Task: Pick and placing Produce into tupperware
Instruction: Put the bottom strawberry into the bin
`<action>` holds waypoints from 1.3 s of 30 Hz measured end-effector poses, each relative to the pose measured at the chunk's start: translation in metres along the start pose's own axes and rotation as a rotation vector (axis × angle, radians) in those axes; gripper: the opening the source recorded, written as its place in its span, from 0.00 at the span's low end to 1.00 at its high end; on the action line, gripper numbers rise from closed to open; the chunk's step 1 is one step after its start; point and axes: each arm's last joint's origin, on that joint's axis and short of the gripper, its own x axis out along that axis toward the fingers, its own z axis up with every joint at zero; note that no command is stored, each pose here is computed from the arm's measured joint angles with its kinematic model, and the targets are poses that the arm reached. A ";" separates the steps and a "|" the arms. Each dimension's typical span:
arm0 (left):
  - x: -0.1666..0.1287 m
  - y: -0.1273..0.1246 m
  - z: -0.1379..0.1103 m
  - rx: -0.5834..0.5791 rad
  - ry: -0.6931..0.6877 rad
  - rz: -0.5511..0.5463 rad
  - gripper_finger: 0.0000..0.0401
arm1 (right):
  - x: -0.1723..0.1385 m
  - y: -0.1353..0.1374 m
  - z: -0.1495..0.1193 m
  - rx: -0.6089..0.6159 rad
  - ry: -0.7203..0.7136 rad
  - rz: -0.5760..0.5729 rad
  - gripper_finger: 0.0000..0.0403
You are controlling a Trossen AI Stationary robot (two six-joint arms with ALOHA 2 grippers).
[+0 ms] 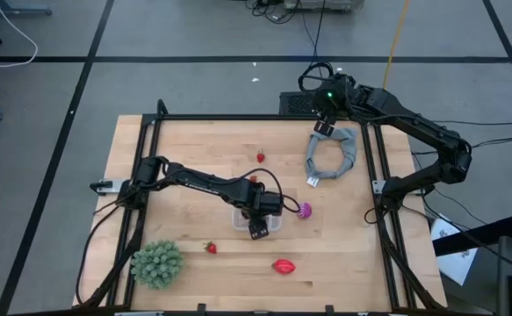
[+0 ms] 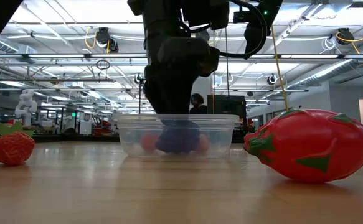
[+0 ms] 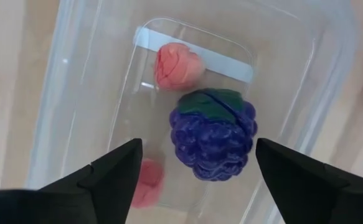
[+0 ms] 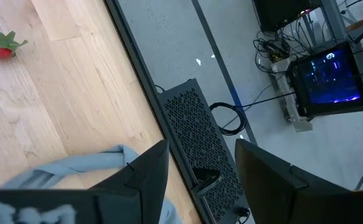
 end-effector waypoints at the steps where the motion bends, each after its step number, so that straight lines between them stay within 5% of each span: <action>1: 0.000 0.000 0.000 -0.001 0.005 -0.011 0.81 | 0.000 0.000 0.000 0.000 0.000 0.000 0.44; 12: -0.065 0.011 -0.009 -0.011 -0.078 -0.025 0.80 | 0.000 0.000 0.000 0.002 0.000 0.000 0.44; 22: -0.143 0.003 -0.053 -0.062 -0.204 0.115 0.80 | 0.000 0.000 -0.001 0.000 0.008 0.004 0.44; 32: -0.142 -0.035 -0.082 0.128 -0.222 0.252 0.80 | 0.000 0.000 0.000 0.005 -0.002 0.002 0.44; 39: -0.133 -0.038 -0.091 0.058 -0.220 0.295 0.79 | -0.002 0.005 0.003 -0.009 -0.018 0.012 0.44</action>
